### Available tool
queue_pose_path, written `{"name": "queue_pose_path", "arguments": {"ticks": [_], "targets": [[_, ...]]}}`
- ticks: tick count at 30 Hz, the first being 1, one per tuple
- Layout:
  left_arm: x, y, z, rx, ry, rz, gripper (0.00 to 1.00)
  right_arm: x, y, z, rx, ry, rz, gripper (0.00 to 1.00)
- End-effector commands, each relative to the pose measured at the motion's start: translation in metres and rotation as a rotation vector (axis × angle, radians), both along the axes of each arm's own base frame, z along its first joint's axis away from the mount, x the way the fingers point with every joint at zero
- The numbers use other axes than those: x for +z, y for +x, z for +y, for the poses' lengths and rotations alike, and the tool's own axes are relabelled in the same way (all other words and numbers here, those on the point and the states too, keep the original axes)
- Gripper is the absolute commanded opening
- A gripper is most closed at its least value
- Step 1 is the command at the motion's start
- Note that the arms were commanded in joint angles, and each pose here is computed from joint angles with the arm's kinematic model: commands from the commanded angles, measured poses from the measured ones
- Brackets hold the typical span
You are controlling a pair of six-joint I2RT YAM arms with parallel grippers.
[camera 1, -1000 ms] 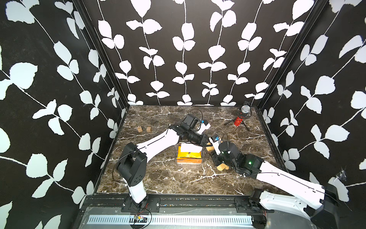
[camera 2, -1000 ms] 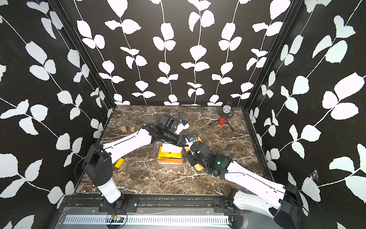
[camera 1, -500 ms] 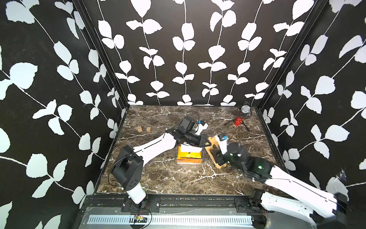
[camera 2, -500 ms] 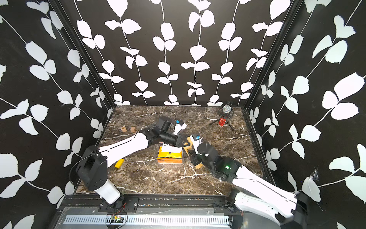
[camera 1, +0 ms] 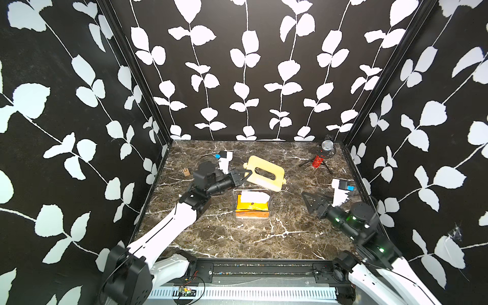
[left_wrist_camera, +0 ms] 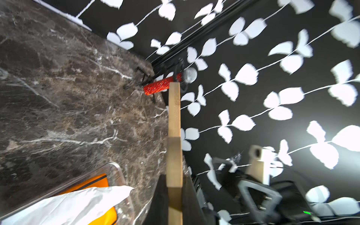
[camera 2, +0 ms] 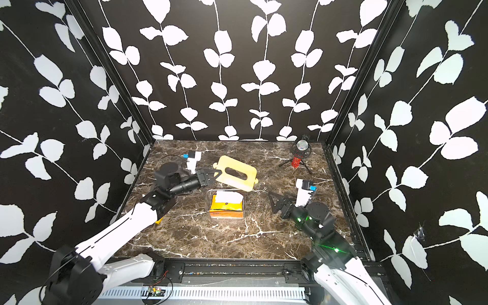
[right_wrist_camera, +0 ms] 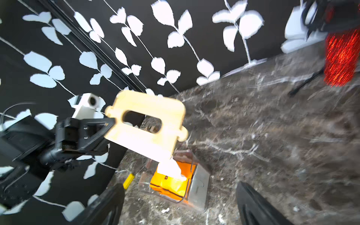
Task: Put the tissue paper into the tissue box
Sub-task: Pick up the box lid from the center of the board.
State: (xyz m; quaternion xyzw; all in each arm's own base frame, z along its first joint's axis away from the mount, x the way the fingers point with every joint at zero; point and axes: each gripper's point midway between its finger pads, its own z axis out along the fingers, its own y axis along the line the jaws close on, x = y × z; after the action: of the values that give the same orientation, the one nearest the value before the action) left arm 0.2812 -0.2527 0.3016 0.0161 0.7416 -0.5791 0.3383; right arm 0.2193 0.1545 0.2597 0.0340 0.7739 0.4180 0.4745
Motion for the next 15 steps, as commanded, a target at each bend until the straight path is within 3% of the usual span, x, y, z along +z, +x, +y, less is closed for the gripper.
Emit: {"name": "queue_pose_path", "arguments": {"ticks": [1,9,15], "targets": [[0.019,-0.001,0.012,0.037,-0.114,0.0,0.0,0.019,0.01,0.025,0.144,0.309,0.029,0.92],[0.008,-0.007,0.015,0.031,-0.199,0.079,0.0,0.04,0.031,0.048,0.312,0.44,-0.018,0.88],[0.008,-0.011,0.01,-0.018,-0.23,0.093,0.0,0.038,0.044,0.063,0.377,0.483,0.047,0.77]]}}
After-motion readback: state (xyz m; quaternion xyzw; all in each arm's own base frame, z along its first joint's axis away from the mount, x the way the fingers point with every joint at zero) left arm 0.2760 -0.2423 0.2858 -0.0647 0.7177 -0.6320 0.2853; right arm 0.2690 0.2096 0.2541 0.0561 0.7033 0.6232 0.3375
